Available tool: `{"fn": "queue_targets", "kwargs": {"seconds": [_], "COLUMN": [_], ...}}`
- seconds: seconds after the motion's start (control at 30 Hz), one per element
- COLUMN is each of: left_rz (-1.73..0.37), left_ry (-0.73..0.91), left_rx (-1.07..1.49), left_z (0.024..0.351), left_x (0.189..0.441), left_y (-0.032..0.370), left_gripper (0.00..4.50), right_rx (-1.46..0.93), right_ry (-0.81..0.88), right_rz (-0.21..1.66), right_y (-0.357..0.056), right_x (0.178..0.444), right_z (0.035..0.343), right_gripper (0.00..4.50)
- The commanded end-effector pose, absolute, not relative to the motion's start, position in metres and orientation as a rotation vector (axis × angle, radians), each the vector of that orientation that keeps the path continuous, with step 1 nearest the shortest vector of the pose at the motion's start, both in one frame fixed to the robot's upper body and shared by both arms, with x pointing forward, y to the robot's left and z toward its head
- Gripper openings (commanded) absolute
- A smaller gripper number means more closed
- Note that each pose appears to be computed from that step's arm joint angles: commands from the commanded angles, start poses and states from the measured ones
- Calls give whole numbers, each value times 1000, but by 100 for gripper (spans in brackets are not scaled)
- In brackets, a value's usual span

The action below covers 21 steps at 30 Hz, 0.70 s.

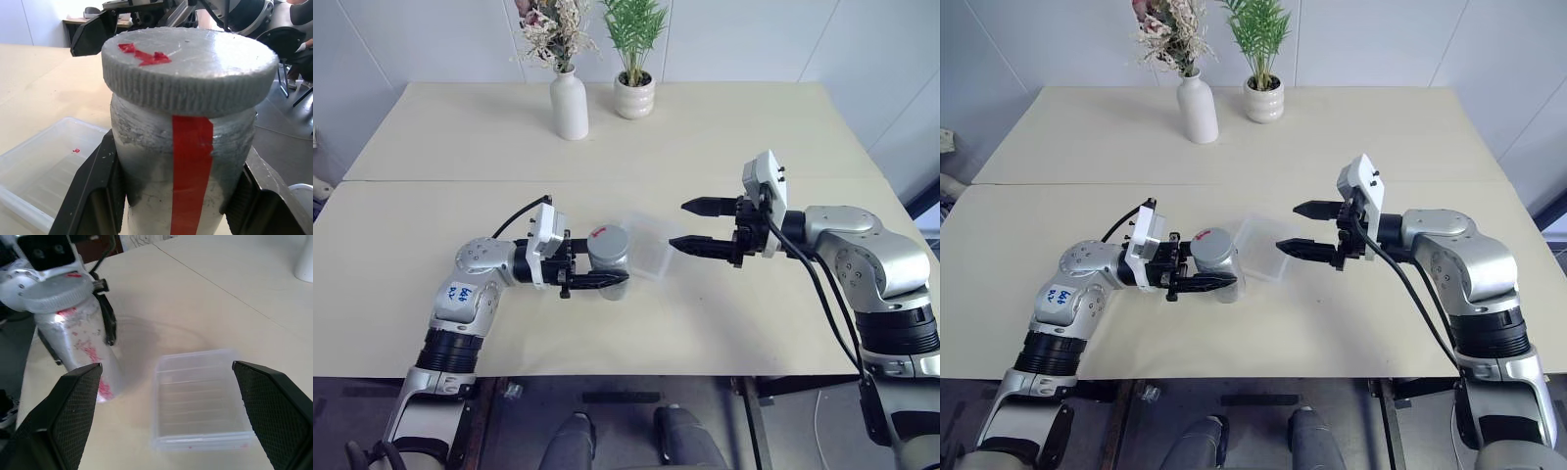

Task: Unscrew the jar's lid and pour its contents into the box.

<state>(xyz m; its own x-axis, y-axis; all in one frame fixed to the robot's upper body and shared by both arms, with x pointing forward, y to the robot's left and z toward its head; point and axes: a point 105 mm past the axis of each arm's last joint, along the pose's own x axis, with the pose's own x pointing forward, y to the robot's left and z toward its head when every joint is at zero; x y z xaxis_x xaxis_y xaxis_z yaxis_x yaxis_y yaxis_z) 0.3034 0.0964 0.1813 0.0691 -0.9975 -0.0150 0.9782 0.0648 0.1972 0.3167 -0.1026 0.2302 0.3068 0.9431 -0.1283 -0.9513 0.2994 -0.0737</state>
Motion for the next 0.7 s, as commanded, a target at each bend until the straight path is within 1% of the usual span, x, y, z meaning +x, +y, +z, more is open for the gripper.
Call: {"fn": "queue_targets", "kwargs": {"seconds": [0.03, 0.23, 0.37, 0.7], "left_rz": [-1506, -1510, -1513, -1517], "left_ry": [-182, -183, -185, -185], "left_rx": [199, 199, 197, 187], "left_z": [191, 192, 192, 190], "left_x": [300, 300, 300, 299], "left_y": [97, 96, 95, 93], "left_gripper": [213, 213, 213, 213], "right_rx": [-144, -137, -147, -209], "right_ry": [-34, -60, -53, -53], "right_rz": [1344, 1449, 1511, 1489], "right_y": [-83, -53, -37, -10], "right_x": [300, 283, 275, 285], "right_z": [255, 259, 256, 246], "right_gripper": [448, 448, 448, 448]}}
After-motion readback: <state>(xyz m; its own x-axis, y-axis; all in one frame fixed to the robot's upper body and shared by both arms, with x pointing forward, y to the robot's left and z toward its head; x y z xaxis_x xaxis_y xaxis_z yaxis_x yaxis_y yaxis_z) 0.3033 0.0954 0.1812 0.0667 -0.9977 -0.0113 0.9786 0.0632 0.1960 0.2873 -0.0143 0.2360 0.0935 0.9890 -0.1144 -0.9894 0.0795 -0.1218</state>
